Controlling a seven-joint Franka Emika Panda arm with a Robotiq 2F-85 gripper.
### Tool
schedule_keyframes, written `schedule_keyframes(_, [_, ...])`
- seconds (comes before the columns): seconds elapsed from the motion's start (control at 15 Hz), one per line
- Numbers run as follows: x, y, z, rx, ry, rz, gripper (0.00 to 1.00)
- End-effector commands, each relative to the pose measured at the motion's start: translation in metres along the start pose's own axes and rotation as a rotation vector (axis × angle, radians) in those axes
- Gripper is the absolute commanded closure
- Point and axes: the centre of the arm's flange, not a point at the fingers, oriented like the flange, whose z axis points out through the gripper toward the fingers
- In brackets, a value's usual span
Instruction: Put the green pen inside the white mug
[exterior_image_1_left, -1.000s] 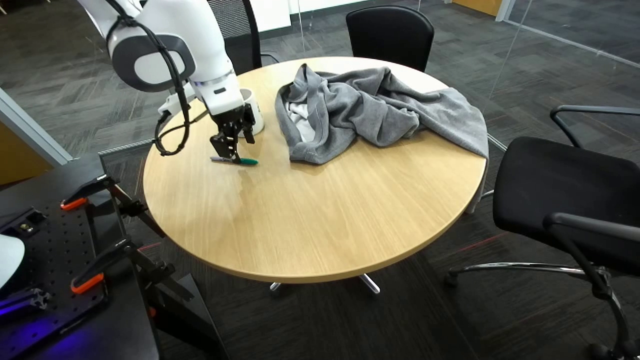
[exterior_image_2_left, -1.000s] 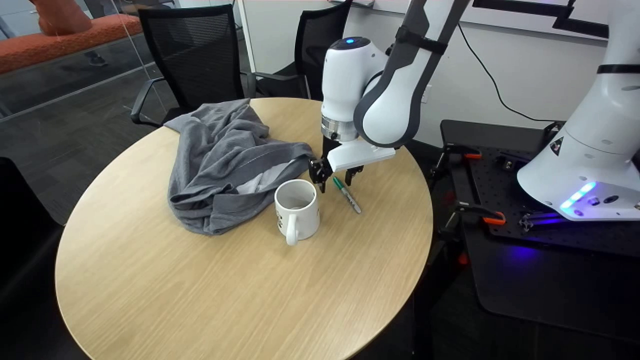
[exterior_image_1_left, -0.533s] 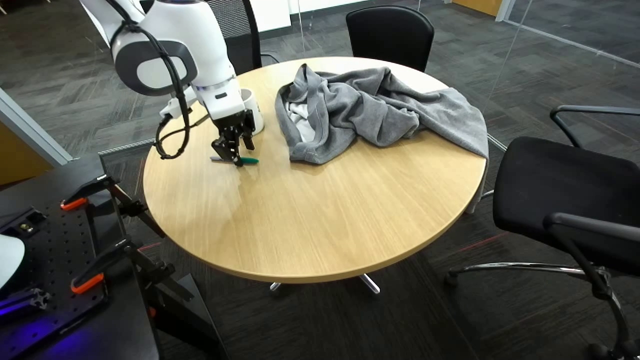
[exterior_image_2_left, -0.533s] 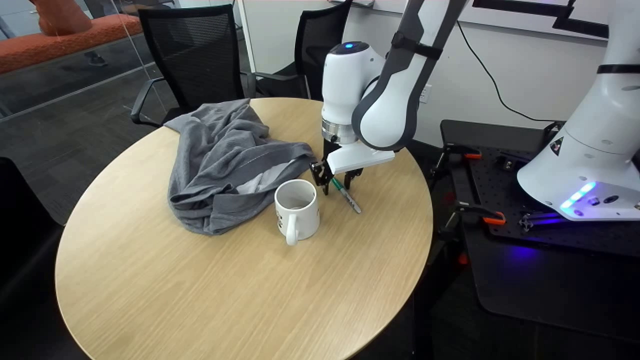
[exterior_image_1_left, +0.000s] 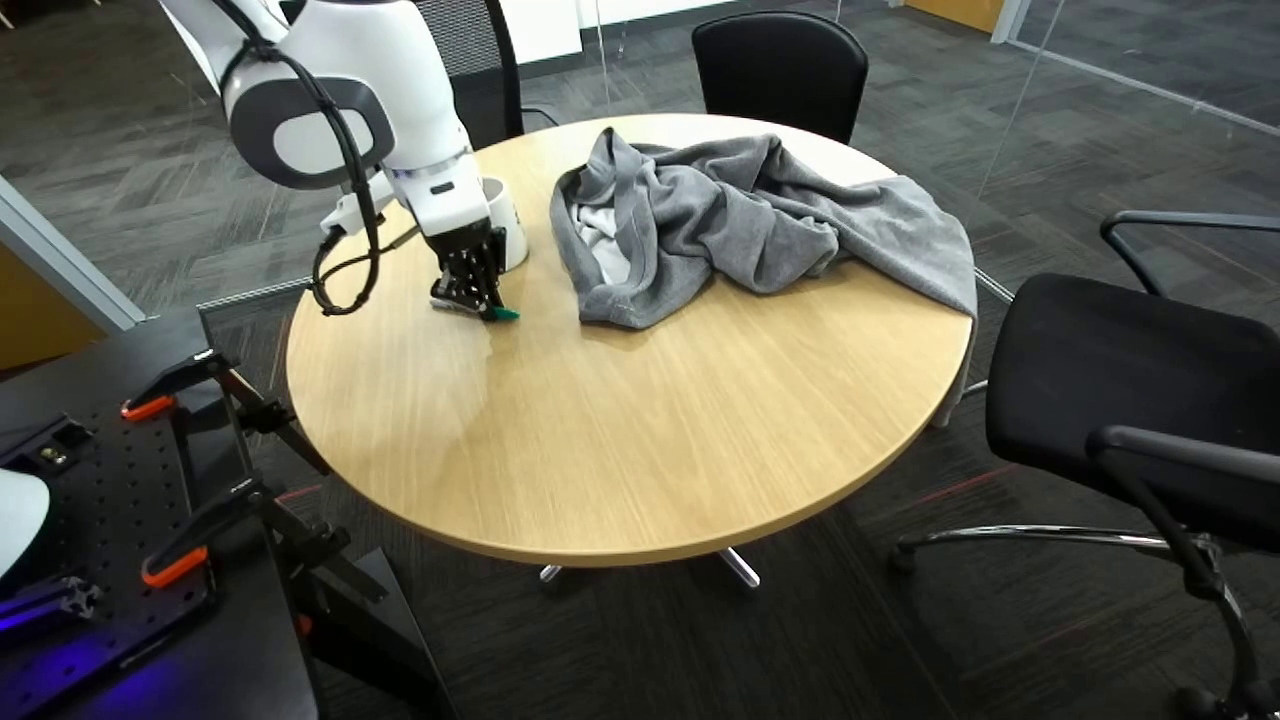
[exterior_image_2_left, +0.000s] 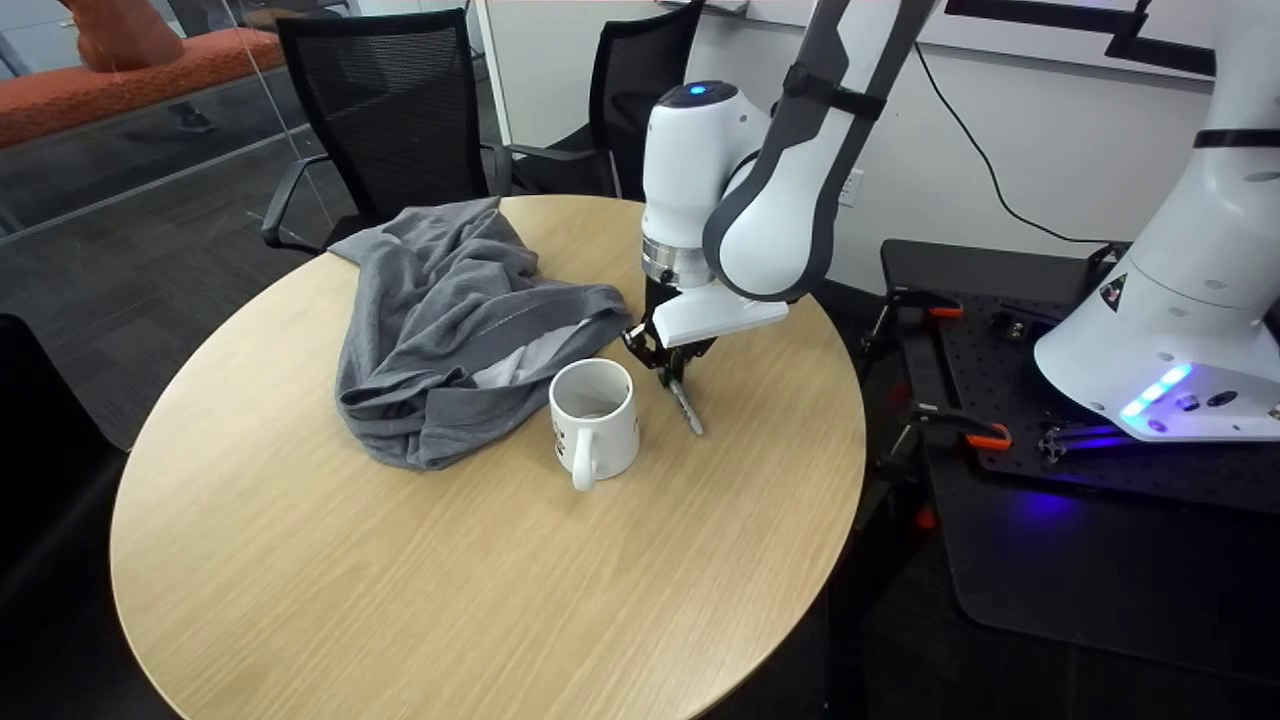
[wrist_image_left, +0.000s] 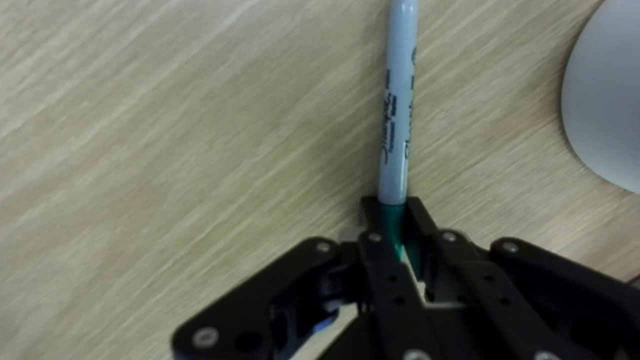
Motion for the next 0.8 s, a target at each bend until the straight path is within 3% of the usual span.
schedule_keyframes(0.0, [-0.003, 0.003, -0.026, 0.008, 0.02, 0.002, 0.97])
schedule_keyframes(0.4, [0.007, 0.006, -0.084, 0.028, 0.014, -0.036, 0.96])
schedule_keyframes(0.73, [0.0, 0.003, -0.144, 0.031, -0.02, -0.211, 0.96])
